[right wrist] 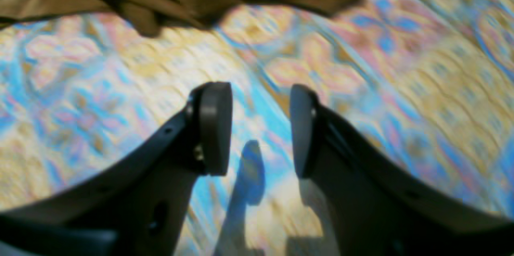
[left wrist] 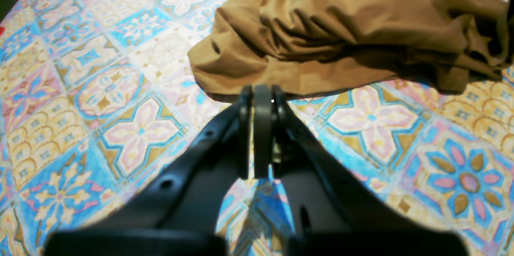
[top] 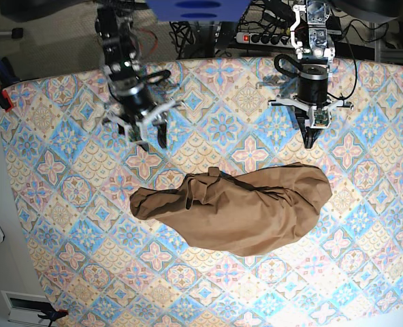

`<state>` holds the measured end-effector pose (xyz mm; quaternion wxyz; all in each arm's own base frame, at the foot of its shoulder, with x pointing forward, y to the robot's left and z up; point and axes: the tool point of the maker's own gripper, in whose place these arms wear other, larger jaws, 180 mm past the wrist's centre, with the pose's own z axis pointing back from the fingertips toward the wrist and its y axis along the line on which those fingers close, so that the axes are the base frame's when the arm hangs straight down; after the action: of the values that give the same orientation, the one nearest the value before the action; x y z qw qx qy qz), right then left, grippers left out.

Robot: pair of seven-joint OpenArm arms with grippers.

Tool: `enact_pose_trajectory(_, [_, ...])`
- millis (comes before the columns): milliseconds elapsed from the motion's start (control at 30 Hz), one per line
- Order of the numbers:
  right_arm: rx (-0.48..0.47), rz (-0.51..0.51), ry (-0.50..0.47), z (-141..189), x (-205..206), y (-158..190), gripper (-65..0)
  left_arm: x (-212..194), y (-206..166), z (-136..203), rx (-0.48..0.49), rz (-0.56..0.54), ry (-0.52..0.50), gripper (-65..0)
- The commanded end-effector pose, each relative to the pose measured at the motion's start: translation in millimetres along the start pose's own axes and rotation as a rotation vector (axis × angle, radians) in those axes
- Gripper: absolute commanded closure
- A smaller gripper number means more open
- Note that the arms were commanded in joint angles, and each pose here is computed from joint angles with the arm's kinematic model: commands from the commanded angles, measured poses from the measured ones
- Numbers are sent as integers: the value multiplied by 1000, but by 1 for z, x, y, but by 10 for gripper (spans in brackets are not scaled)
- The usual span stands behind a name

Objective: Layout the t-shirt on the table in an organized manner, then fold the t-shirt properly
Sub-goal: 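Move both grippers down toward the crumpled tan t-shirt, then grasp the t-shirt edge with the right gripper and lift it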

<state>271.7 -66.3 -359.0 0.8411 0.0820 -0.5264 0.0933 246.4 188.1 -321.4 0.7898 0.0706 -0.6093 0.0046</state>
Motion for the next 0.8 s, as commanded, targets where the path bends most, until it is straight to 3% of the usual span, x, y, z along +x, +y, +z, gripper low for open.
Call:
enact_pose_trajectory(0, [19, 11, -66, -5, 23, 5, -244, 13, 6, 0, 16, -5, -47, 0])
enact_pose_trajectory(300, [74, 78, -156, -42, 97, 19, -257, 14, 29, 2, 77, -20, -48, 0])
enact_pose_trajectory(500, [63, 92, -102, -58, 93, 13, -380, 14, 33, 1, 86, -22, -48, 0])
enact_pose_trajectory(767, [59, 79, -40, -74, 58, 8, -381, 14, 30, 1, 81, -19, -49, 0])
